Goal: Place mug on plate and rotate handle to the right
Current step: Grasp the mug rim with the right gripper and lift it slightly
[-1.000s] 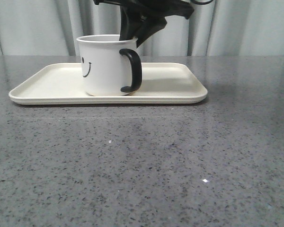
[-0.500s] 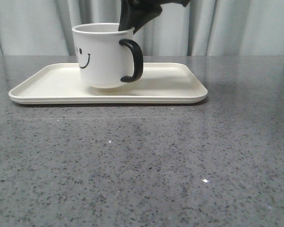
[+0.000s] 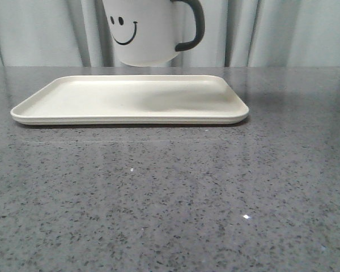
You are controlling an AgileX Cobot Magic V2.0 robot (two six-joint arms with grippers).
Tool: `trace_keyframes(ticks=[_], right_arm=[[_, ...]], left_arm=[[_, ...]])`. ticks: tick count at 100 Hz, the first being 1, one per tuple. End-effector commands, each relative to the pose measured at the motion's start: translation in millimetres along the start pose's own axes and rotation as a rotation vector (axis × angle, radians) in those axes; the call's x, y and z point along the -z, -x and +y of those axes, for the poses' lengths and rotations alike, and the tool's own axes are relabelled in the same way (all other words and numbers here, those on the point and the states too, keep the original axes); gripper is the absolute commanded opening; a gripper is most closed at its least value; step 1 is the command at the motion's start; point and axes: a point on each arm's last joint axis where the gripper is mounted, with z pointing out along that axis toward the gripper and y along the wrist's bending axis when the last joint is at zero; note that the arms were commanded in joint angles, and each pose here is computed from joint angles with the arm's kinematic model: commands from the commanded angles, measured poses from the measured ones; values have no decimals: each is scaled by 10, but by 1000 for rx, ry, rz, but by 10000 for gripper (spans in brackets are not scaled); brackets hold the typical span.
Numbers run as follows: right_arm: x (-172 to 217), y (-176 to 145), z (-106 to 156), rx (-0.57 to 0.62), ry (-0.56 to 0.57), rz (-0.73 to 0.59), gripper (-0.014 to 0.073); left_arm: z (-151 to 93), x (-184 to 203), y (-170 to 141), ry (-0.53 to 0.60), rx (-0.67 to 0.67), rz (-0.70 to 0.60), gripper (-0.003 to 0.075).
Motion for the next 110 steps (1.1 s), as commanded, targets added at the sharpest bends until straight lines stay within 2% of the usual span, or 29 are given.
trace_keyframes(ticks=[1,14,24,63,110], right_arm=[[324,139,-54,61,34,-108,-61],[322,159,-121,108,188,-119,-61],[255,139,-182,125,245,-85,-61],[-43,114,-165,243,273,-57,-61],[-57,141,-78,318,298,-77,-61]], left_arm=[[-8,60,120,-6,10,-90,494],[-8,60,120,-6,10,-90,494],[-8,60,120,-6,10,-90,494],[-8,60,120,-6,10,-90,494],[-8,60,120,-6,10,-90,494]])
